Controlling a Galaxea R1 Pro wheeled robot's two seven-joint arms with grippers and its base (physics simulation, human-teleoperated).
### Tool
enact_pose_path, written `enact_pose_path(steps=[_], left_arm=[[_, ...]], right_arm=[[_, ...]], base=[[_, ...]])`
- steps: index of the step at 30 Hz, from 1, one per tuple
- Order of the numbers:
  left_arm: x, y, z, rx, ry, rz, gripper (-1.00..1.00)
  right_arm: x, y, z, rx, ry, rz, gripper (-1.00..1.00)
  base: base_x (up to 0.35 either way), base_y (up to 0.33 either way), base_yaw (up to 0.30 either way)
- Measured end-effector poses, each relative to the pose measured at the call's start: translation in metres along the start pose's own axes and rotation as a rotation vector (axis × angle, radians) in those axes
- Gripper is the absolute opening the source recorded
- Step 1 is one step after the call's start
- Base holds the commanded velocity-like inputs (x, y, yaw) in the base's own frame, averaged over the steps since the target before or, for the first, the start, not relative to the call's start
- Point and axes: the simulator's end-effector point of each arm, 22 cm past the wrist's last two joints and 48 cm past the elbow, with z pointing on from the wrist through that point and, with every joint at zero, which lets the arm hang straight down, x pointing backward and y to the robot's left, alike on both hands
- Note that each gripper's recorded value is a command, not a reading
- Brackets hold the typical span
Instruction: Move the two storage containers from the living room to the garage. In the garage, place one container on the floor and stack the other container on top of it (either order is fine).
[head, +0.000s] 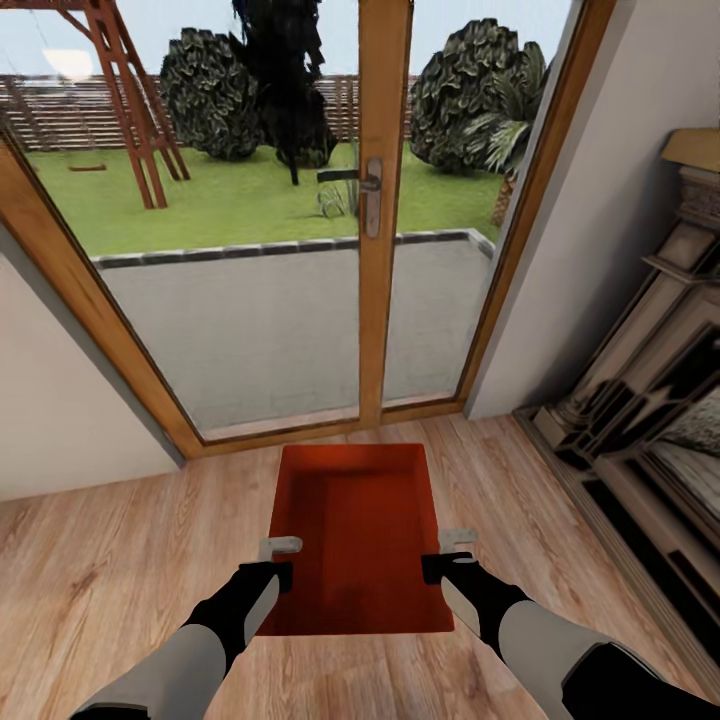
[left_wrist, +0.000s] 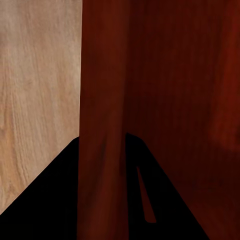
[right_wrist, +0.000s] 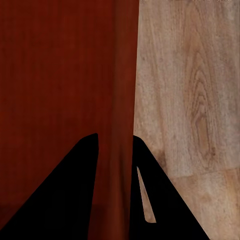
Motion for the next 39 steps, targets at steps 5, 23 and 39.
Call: enact_pose_path(steps=[5,23,39], left_arm=[[-0.001,0.000,-0.001,0.000,-0.002,0.000,-1.00],[-0.013,0.000,-0.010,0.002,-0.028,-0.003,-1.00],[-0.024,0.000,-0.019,0.003,-0.054,-0.006,-1.00]], right_arm=[[-0.001,0.000,-0.001,0.000,-0.002,0.000,-1.00],[-0.014,-0.001,-0.009,0.002,-0.028,0.001,-1.00],[-0.026,-0.002,-0.018,0.004,-0.054,0.002,-1.00]], base=[[0.000,0.000,0.000],[0.000,0.000,0.020],[0.000,0.000,0.067]])
